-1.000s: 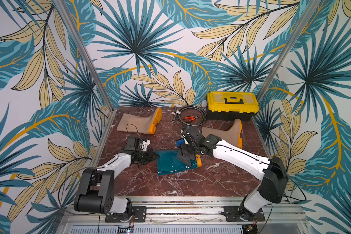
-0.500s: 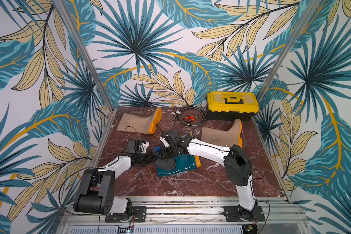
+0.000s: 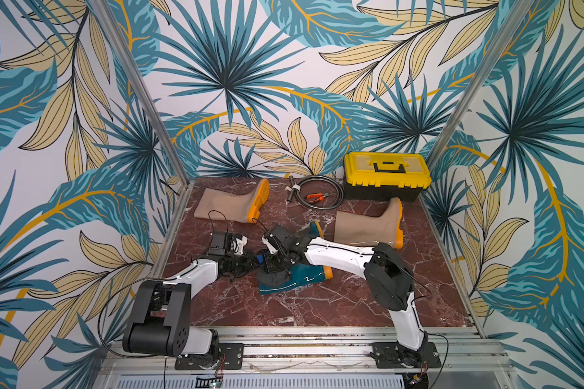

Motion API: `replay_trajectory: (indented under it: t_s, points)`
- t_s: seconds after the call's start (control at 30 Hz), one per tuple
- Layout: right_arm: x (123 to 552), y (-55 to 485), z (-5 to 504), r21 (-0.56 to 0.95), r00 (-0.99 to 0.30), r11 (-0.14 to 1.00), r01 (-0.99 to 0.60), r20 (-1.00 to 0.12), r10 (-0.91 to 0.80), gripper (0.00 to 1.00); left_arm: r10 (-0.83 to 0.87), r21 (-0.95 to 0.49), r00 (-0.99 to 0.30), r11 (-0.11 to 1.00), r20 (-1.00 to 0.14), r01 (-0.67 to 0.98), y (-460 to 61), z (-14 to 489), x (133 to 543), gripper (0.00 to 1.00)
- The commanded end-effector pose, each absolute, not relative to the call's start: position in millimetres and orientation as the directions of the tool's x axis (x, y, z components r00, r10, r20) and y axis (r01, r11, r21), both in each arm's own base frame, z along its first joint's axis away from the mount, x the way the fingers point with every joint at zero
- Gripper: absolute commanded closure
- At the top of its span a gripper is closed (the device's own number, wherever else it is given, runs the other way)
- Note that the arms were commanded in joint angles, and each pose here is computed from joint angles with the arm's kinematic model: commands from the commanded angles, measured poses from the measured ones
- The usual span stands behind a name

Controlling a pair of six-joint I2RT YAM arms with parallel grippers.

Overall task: Wipe the rubber boots with a cloth
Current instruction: Wipe the dirt off the rubber boot.

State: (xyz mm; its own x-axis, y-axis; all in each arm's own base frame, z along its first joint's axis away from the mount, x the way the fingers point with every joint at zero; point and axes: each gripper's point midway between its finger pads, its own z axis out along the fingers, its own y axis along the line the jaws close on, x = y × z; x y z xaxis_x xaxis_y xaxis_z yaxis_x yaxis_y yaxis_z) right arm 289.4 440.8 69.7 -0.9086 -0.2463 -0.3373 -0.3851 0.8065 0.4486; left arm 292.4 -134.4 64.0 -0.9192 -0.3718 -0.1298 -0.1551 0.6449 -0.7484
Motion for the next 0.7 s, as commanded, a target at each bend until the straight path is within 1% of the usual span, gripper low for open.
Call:
replay_trajectory:
  t_s: [0.0,0.07,0.13,0.17,0.2,0.3,0.53,0.6,0.67]
  points:
    - [302,402,54,0.380,-0.935,0.877,-0.293,-0.305,-0.181,1.00,-0.354,-0.772,-0.915,0.630,-0.192,-0.082,-139,80,297,1.00]
    - [316,364,65,0.292,-0.928,0.917,-0.271,-0.333,-0.168,1.00,-0.350,-0.769,-0.918,0.633,-0.184,-0.088,-139,75,294,1.00]
    - [320,340,78,0.209,-0.914,0.932,-0.297,-0.344,-0.214,1.00,-0.341,-0.766,-0.922,0.637,-0.181,-0.085,-139,71,292,1.00]
    - [321,334,84,0.173,-0.904,0.929,-0.327,-0.344,-0.254,1.00,-0.333,-0.764,-0.924,0.641,-0.186,-0.078,-139,70,291,1.00]
    - [320,336,90,0.170,-0.899,0.921,-0.352,-0.335,-0.282,1.00,-0.323,-0.763,-0.926,0.643,-0.194,-0.064,-140,70,291,1.00]
    - [312,359,97,0.233,-0.898,0.888,-0.395,-0.299,-0.321,1.00,-0.309,-0.760,-0.928,0.648,-0.211,-0.043,-140,71,293,1.00]
    - [312,434,80,0.370,-0.892,0.820,-0.436,-0.296,-0.341,1.00,-0.318,-0.765,-0.919,0.643,-0.233,-0.029,-140,81,296,1.00]
    - [307,449,77,0.399,-0.884,0.793,-0.460,-0.286,-0.369,1.00,-0.319,-0.766,-0.919,0.643,-0.233,-0.029,-140,81,295,1.00]
    - [302,452,69,0.406,-0.879,0.781,-0.475,-0.256,-0.401,1.00,-0.321,-0.763,-0.918,0.645,-0.233,-0.032,-139,80,296,1.00]
